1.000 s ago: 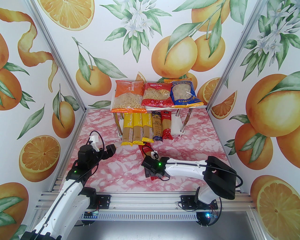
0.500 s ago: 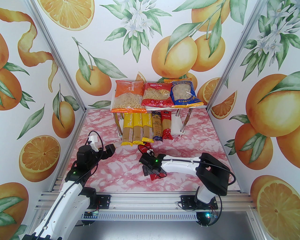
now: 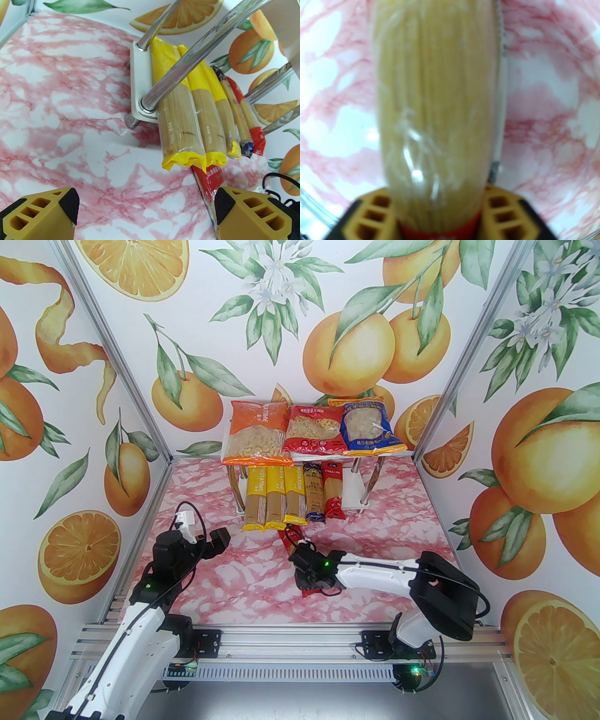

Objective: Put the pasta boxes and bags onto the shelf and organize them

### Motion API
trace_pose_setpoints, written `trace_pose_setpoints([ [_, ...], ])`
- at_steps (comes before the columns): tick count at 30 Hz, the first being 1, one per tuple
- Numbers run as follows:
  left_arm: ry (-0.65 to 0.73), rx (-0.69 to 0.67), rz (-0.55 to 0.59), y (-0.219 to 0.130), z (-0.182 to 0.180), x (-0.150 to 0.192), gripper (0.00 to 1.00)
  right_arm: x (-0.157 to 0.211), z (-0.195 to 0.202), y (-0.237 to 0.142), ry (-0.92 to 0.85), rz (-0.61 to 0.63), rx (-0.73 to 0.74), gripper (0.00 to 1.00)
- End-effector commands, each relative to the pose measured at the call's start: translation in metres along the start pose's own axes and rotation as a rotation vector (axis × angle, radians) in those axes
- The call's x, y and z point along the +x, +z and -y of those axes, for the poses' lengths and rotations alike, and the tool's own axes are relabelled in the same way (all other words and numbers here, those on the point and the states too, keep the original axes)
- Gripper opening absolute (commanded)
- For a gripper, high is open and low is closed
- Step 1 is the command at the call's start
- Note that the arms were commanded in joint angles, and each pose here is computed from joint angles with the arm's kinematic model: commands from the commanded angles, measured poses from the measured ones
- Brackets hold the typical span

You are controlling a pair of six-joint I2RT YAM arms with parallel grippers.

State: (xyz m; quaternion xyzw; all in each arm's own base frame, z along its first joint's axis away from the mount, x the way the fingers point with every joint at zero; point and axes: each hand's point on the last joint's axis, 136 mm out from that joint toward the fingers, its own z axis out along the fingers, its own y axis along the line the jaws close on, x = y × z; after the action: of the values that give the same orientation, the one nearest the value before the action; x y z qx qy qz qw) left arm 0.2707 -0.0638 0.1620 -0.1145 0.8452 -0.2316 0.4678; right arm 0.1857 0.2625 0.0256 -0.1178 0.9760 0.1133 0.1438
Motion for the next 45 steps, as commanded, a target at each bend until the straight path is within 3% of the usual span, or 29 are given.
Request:
trace_pose_setpoints([
  [1, -0.009, 0.008, 0.002, 0.0, 0.0, 0.001, 1.0, 0.04, 0.002, 0.007, -0.018, -0.138, -0.025, 0.15],
  [3, -0.01, 0.01, 0.005, 0.0, 0.0, 0.0, 1.0, 0.042, 0.004, -0.001, -0.018, -0.129, -0.015, 0.0],
  [19, -0.008, 0.012, -0.005, 0.003, 0.001, -0.001, 1.0, 0.067, 0.017, -0.094, 0.015, -0.006, 0.012, 0.0],
  [31, -0.002, 0.022, -0.021, 0.007, 0.005, -0.005, 1.0, 0.075, 0.063, -0.157, 0.142, 0.109, 0.03, 0.0],
  [40, -0.007, 0.041, -0.025, 0.012, 0.01, -0.008, 1.0, 0.047, 0.072, -0.211, 0.161, 0.274, -0.032, 0.0],
  [45, -0.006, 0.053, -0.025, 0.015, 0.013, -0.011, 1.0, 0.013, 0.081, -0.246, 0.153, 0.45, 0.018, 0.0],
])
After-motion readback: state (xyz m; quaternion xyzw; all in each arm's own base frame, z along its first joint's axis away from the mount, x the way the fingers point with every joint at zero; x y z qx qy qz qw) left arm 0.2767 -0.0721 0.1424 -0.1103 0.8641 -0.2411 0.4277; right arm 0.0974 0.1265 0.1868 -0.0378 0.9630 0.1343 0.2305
